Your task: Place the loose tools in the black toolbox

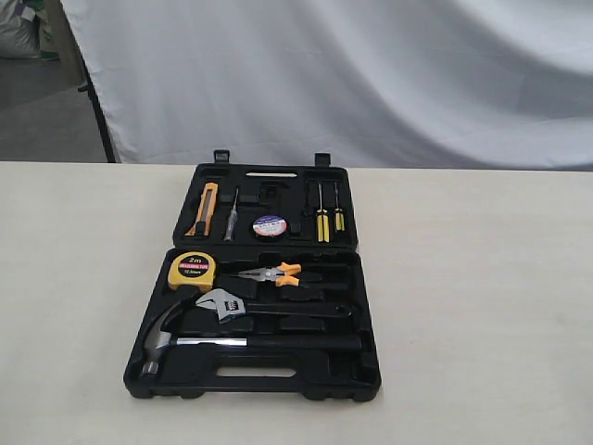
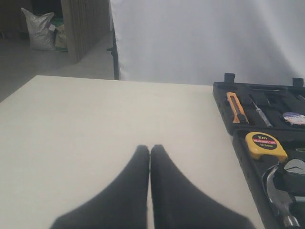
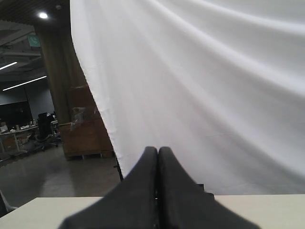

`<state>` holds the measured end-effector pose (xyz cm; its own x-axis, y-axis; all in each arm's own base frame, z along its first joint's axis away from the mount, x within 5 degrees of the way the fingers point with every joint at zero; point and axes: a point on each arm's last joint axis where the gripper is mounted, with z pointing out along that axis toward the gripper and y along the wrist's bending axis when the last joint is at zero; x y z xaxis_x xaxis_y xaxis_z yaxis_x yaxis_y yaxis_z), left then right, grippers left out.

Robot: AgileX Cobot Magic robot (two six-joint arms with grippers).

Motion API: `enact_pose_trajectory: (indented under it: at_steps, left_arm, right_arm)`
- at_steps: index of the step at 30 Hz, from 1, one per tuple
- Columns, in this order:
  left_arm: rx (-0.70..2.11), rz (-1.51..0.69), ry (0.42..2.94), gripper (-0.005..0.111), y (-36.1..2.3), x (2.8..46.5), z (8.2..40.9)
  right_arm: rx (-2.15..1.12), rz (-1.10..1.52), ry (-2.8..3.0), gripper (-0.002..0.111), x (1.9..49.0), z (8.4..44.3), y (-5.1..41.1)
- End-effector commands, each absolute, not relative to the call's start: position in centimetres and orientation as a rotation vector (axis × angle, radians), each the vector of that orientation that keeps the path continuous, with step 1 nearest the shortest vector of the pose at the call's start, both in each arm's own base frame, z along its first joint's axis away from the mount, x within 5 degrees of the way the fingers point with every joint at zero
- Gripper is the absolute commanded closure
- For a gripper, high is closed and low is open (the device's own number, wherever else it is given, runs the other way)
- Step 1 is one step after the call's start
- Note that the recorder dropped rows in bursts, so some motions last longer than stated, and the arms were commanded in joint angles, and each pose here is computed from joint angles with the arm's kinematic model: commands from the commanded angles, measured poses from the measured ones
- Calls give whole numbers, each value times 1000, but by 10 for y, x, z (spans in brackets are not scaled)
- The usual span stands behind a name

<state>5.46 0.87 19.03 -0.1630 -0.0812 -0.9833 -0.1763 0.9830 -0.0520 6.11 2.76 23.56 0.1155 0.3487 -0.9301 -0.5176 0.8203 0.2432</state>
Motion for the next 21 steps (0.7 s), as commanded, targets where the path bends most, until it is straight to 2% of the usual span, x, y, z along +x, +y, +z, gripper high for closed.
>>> enact_pose_trajectory:
  at_steps: [1,14,21]
  left_arm:
    - [-198,83,1739,106,9,54,189]
    - [-198,83,1739,106,9,54,189]
    - [-198,83,1739,106,9,54,189]
  right_arm:
    - [-163,625,1297,108,60,236,27]
    - [-170,622,1294,108,60,236,27]
    - [-428,542,1204,108,52,237,39]
